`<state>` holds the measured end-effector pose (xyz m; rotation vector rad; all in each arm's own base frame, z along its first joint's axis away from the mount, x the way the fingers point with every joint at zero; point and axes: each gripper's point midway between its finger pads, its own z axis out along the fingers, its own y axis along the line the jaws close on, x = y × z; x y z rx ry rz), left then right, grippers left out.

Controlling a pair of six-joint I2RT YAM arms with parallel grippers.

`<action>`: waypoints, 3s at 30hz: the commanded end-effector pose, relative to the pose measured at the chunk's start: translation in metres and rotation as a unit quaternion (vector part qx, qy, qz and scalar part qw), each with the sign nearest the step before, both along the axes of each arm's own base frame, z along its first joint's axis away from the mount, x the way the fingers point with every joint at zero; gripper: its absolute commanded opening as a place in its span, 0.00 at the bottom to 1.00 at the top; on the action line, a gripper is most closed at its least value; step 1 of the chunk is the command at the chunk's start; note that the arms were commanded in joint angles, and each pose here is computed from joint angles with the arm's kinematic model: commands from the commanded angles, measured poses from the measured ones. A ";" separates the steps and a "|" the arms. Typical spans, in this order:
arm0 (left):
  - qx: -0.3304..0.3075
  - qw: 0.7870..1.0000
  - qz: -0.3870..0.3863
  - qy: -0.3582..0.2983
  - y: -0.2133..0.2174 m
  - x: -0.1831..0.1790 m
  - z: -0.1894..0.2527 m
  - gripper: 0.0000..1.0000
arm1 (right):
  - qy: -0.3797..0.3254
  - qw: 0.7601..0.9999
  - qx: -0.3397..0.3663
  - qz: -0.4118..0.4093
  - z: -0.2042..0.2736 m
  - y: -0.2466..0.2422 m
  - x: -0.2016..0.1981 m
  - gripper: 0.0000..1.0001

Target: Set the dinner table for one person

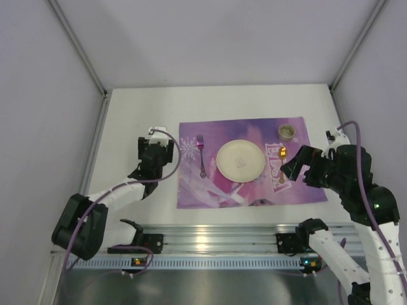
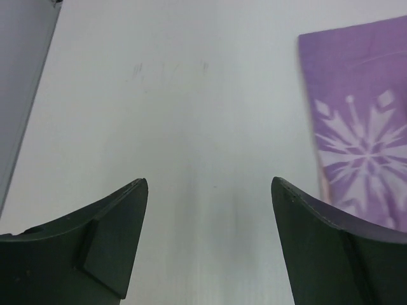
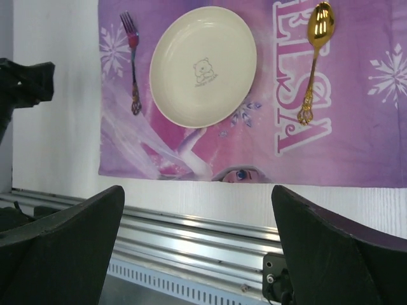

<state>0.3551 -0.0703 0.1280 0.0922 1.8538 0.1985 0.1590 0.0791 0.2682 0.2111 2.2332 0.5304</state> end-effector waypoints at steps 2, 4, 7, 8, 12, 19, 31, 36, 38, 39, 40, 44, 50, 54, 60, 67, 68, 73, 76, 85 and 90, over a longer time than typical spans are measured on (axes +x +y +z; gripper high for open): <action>-0.004 0.994 0.018 -0.111 0.018 0.033 0.032 0.86 | -0.050 0.998 0.027 0.032 0.013 0.013 0.003 1.00; -0.037 0.993 0.007 -0.111 0.021 0.036 0.022 0.86 | -0.087 0.995 0.033 0.040 0.023 0.014 0.000 1.00; -0.081 0.992 0.025 -0.096 0.036 0.060 0.019 0.86 | -0.121 0.991 0.037 0.033 0.031 0.011 -0.003 1.00; -0.080 0.995 0.030 -0.060 0.047 0.061 0.003 0.82 | -0.124 0.991 0.038 0.031 0.031 0.010 -0.003 1.00; -0.085 0.995 -0.042 -0.019 0.029 0.058 -0.005 0.81 | -0.124 0.991 0.038 0.029 0.030 0.010 -0.001 1.00; -0.109 0.993 -0.034 -0.022 0.040 0.027 -0.018 0.85 | -0.128 0.991 0.040 0.024 0.038 0.011 0.010 1.00; -0.062 0.995 -0.035 -0.075 0.060 0.018 -0.020 0.88 | -0.123 0.990 0.032 0.058 0.040 0.019 0.012 1.00; -0.097 0.988 -0.081 -0.091 0.047 0.027 -0.017 0.88 | -0.144 0.987 0.038 0.055 0.045 0.018 0.008 1.00; -0.088 0.989 -0.086 -0.077 0.046 0.020 -0.046 0.89 | -0.147 0.987 0.039 0.059 0.043 0.019 0.005 1.00; -0.085 0.987 -0.084 -0.108 0.048 0.023 -0.037 0.89 | -0.146 0.987 0.038 0.061 0.042 0.019 0.005 1.00; -0.094 0.991 -0.058 -0.079 0.055 0.030 -0.048 0.91 | -0.146 0.987 0.037 0.063 0.042 0.019 0.004 1.00; -0.091 0.992 -0.039 -0.079 0.063 0.038 -0.043 0.96 | -0.147 0.986 0.031 0.065 0.037 0.018 0.002 1.00; -0.103 0.992 -0.006 -0.067 0.071 0.038 -0.046 0.99 | -0.157 0.985 0.028 0.065 0.032 0.019 0.009 1.00; -0.105 0.992 -0.005 -0.066 0.071 0.038 -0.046 0.99 | -0.165 0.984 0.023 0.058 0.036 0.017 0.015 1.00; -0.105 0.992 -0.004 -0.067 0.071 0.038 -0.046 0.99 | -0.178 0.982 0.031 0.048 0.039 0.016 0.019 1.00; -0.105 0.992 -0.004 -0.066 0.071 0.038 -0.046 0.98 | -0.157 0.985 0.057 0.033 0.015 0.017 0.012 1.00; -0.105 0.992 -0.004 -0.067 0.071 0.038 -0.046 0.99 | -0.158 0.985 0.063 0.031 0.013 0.017 0.009 1.00; -0.105 0.992 -0.004 -0.067 0.071 0.038 -0.046 0.98 | -0.128 0.988 0.080 0.029 -0.015 0.020 0.002 1.00; -0.105 0.992 -0.004 -0.067 0.071 0.038 -0.046 0.99 | -0.123 0.986 0.102 0.050 -0.025 0.031 -0.003 1.00; -0.105 0.992 -0.004 -0.067 0.071 0.038 -0.046 0.98 | -0.135 0.973 0.146 0.115 -0.025 0.055 -0.015 1.00; -0.106 0.992 -0.004 -0.067 0.071 0.038 -0.046 0.98 | -0.147 0.968 0.144 0.143 -0.023 0.061 -0.021 1.00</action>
